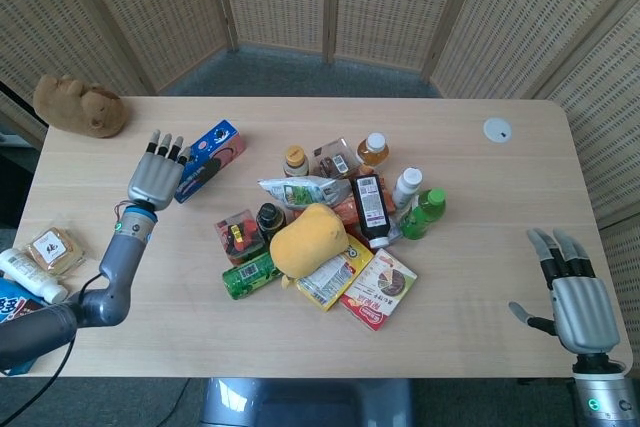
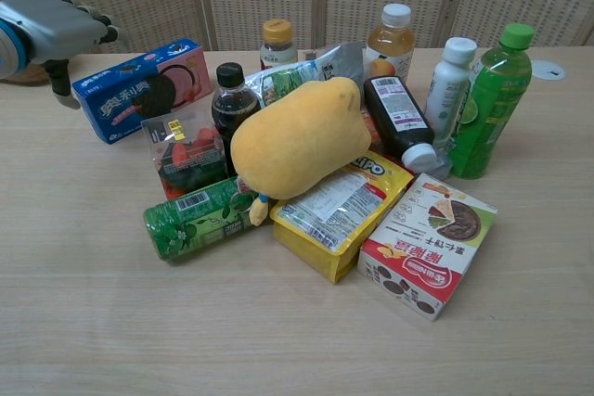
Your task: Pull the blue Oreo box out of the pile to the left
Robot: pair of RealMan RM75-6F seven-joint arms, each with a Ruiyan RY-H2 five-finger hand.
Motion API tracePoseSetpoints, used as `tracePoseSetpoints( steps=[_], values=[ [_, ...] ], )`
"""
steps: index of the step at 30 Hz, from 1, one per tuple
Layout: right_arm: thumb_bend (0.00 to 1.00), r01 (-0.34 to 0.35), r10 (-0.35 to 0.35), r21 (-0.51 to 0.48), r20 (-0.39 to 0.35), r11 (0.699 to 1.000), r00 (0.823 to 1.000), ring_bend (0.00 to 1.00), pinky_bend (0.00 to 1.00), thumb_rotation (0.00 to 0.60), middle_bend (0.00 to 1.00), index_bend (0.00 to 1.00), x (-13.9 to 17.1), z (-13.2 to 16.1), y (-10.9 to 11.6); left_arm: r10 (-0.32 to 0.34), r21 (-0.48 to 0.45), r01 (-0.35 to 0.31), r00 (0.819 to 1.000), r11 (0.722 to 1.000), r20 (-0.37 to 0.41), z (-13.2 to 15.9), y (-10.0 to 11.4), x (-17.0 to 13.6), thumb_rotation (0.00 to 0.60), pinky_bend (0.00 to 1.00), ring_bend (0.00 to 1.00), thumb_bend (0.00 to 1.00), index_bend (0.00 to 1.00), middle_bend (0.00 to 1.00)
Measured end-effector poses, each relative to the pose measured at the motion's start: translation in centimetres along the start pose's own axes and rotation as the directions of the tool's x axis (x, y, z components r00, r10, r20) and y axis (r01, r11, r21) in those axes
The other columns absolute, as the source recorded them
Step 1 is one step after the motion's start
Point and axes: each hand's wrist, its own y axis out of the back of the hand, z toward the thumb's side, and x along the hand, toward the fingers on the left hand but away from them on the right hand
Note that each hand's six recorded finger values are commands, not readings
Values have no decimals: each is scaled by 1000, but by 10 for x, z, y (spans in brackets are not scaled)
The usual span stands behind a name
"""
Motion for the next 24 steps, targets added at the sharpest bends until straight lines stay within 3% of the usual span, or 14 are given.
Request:
tracePoseSetpoints(
  steps=[10,19,24],
  values=[
    [0,5,-5,-6,6,1000,1000,0,0,600,0,0,0,-2,2,-29,42,28,999,999,13,25,-19,5,600,0,0,0,110,0],
    [0,4,-4,-10,2,1000,1000,0,0,600,0,0,0,0,2,-64,36,63,998,997,28,5,-31,-16,600,0,0,0,108,0],
    [0,2,-2,-14,-1,1000,1000,0,0,600,0,0,0,1,2,-106,47,105,994,993,24,-21,-43,-41,600,0,0,0,107,0]
  ],
)
